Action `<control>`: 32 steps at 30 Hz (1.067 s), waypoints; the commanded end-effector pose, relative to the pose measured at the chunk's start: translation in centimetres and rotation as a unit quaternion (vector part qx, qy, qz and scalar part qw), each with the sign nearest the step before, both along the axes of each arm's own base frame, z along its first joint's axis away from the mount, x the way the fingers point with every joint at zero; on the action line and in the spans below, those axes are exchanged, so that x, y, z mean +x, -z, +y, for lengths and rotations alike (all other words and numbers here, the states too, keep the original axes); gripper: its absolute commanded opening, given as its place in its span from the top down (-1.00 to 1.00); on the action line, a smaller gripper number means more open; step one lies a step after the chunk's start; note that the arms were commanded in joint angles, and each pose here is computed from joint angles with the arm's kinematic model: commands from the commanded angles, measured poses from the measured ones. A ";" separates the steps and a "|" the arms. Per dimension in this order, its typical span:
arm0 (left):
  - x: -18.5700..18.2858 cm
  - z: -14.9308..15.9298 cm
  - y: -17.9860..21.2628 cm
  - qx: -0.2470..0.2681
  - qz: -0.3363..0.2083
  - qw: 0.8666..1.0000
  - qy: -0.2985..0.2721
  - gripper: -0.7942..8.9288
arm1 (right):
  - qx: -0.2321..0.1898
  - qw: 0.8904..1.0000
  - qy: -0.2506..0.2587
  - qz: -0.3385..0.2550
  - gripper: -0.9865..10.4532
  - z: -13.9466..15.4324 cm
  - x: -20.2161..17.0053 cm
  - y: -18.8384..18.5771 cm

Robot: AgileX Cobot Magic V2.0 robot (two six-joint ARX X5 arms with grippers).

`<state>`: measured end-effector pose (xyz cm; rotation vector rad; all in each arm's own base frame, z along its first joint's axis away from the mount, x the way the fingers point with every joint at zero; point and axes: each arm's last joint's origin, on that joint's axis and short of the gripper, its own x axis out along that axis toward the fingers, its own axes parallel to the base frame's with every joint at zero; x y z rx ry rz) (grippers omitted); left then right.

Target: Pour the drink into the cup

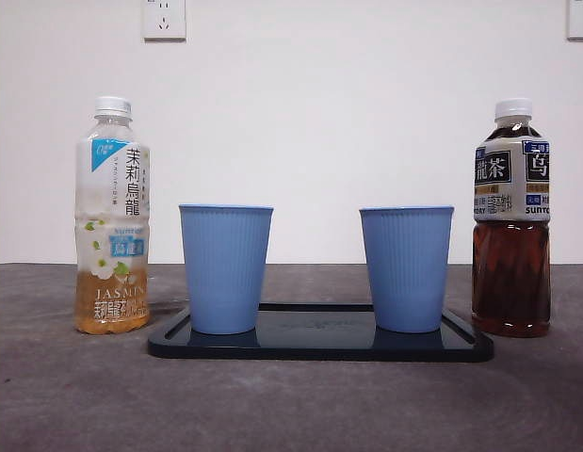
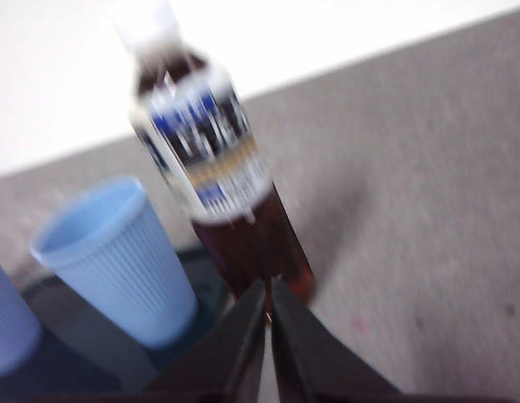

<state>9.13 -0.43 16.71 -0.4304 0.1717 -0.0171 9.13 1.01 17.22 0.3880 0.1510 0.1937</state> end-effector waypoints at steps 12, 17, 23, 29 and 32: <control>-2.3 -0.1 -10.8 0.020 -0.012 0.999 0.043 0.82 | 0.016 0.999 -0.004 -0.042 0.81 -0.1 -1.8 -9.0; -2.0 -0.4 -12.7 0.064 0.046 0.991 0.105 0.82 | -0.023 0.999 -0.033 0.012 0.81 0.0 -2.3 -11.9; -1.8 -0.7 -14.4 0.107 0.105 0.973 0.177 0.82 | -0.081 0.990 -0.076 0.088 0.81 0.1 -3.1 -14.4; -2.2 -1.0 -15.2 0.119 0.142 0.956 0.229 0.82 | -0.132 0.974 -0.101 0.155 0.81 0.1 -3.9 -15.4; -2.6 -1.1 -15.1 0.117 0.155 0.951 0.241 0.82 | -0.143 0.967 -0.109 0.179 0.81 0.1 -4.3 -15.2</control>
